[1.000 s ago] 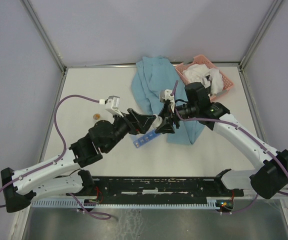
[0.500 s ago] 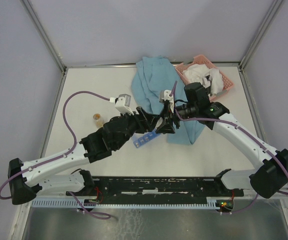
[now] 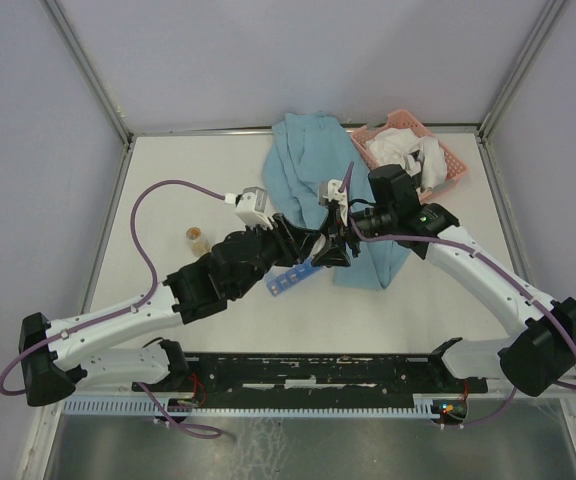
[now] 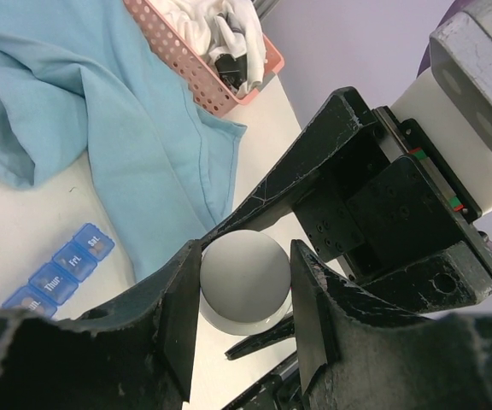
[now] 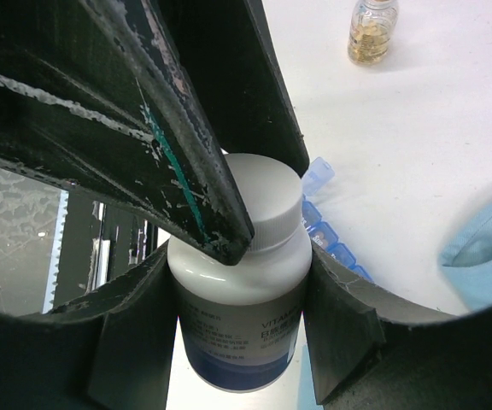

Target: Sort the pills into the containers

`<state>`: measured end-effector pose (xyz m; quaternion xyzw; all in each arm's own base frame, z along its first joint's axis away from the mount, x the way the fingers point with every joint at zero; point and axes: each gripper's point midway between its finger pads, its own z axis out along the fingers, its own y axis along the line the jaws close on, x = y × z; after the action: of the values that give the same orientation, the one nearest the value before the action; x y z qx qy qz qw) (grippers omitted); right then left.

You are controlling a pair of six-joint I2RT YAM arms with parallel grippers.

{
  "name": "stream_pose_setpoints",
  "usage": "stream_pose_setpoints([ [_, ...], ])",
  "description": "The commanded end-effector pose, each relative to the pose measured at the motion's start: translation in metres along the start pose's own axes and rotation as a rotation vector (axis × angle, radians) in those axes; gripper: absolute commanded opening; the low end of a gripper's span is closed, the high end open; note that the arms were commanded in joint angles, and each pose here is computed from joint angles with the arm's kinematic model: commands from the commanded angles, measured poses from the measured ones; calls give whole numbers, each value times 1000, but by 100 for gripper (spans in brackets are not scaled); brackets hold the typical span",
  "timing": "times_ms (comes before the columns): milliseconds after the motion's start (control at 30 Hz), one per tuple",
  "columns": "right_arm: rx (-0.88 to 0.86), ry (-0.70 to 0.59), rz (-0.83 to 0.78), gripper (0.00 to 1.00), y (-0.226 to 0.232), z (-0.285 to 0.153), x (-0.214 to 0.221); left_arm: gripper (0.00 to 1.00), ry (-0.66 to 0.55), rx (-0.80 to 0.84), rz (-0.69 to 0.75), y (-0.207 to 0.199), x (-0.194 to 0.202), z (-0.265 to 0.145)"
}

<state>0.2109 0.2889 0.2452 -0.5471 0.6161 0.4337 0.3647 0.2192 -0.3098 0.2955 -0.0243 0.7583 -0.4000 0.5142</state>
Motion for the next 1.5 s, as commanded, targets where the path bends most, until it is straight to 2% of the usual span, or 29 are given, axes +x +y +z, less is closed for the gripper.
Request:
stream_pose_setpoints([
  [0,-19,-61,-60,8,3,-5,-29,31,2,81,12,-18,-9,-9],
  [300,-156,-130,-3,8,25,-2,-41,28,-25,553,288,-46,4,-50],
  [433,-197,-154,18,8,30,-1,-44,24,20,696,391,-49,12,-55],
  [567,-216,-156,26,8,33,0,-44,22,76,742,422,-42,14,-48],
  [700,-205,-153,14,8,31,-1,-43,22,60,712,412,-33,3,-41],
  [733,-203,-151,9,8,31,-1,-43,26,43,688,392,-32,-3,-41],
  [767,-198,-149,6,8,31,-1,-42,36,22,647,366,-28,-10,-39],
  [833,-191,-143,0,8,29,-1,-41,67,-38,532,268,-18,-28,-35],
  [867,-187,-140,-1,8,29,-1,-40,77,-71,484,231,-13,-36,-35],
  [933,-185,-136,-4,8,28,-1,-39,90,-112,458,184,-10,-45,-40],
  [1000,-182,-134,-6,8,28,-1,-39,98,-137,432,119,-6,-51,-45],
  [1233,-166,-127,-9,8,25,0,-37,99,-126,357,-37,1,-55,-46],
  [1467,-151,-118,-7,8,21,1,-35,99,-118,294,-29,-7,-46,-42],
])
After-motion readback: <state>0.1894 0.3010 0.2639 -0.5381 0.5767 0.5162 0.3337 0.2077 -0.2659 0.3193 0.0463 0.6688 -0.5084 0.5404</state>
